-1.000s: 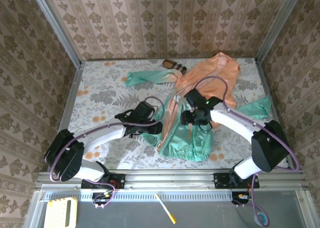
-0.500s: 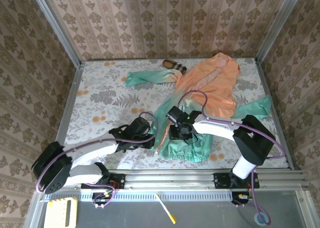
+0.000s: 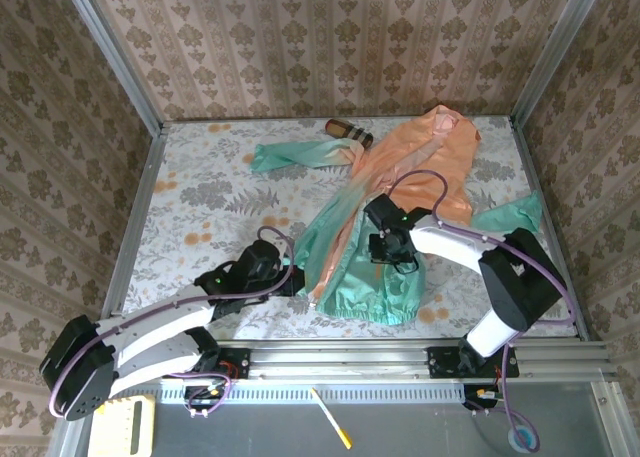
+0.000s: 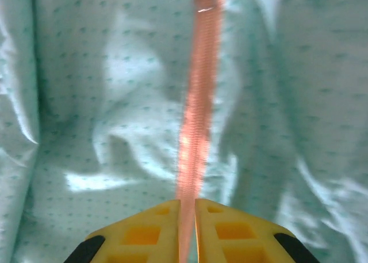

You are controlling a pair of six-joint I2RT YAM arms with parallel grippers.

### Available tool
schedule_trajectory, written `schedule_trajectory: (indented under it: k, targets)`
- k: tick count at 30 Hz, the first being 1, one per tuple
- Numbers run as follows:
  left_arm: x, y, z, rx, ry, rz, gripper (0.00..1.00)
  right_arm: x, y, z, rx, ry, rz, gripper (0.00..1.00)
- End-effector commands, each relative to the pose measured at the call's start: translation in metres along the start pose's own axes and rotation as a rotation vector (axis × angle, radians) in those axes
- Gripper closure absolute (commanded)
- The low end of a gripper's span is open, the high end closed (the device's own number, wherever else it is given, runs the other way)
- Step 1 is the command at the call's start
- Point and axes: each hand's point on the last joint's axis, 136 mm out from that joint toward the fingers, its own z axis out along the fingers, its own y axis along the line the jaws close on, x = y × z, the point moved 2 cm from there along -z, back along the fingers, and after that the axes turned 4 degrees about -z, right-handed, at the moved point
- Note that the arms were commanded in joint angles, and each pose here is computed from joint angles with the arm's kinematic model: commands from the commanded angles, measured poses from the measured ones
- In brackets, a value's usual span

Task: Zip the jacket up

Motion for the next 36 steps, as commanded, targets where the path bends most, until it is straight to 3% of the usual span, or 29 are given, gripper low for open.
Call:
schedule_trajectory:
  k: [1, 6, 9, 12, 20, 25, 30, 32, 36]
  targets:
    - [-0.010, -0.013, -0.002, 0.083, -0.041, -0.047, 1.00, -0.004, -0.013, -0.020, 0.015, -0.037, -0.022, 0.80]
    - [-0.016, -0.025, -0.002, 0.168, -0.051, -0.089, 1.00, -0.014, -0.005, -0.047, -0.063, -0.133, -0.032, 0.46]
    - [-0.020, -0.032, -0.002, 0.205, -0.052, -0.099, 1.00, -0.017, 0.005, -0.067, -0.152, -0.193, -0.011, 0.40]
    - [-0.023, -0.037, -0.002, 0.239, -0.055, -0.112, 1.00, -0.023, 0.019, -0.081, -0.245, -0.233, 0.003, 0.40]
    - [-0.029, -0.037, 0.006, 0.290, -0.049, -0.159, 1.00, -0.011, 0.084, -0.085, -0.584, -0.128, -0.005, 0.41]
    - [-0.024, -0.024, 0.009, 0.266, -0.051, -0.198, 1.00, 0.005, 0.104, -0.058, -0.595, -0.037, 0.035, 0.43]
    - [-0.007, 0.010, 0.012, 0.077, 0.011, -0.193, 1.00, 0.016, 0.110, -0.031, -0.526, 0.006, 0.049, 0.49]
    - [-0.002, 0.024, 0.006, -0.047, 0.033, -0.153, 0.86, 0.019, 0.111, -0.023, -0.506, 0.025, 0.043, 0.53]
    - [0.000, 0.032, -0.012, -0.199, 0.065, -0.050, 0.71, 0.026, 0.110, -0.009, -0.460, 0.063, 0.027, 0.59]
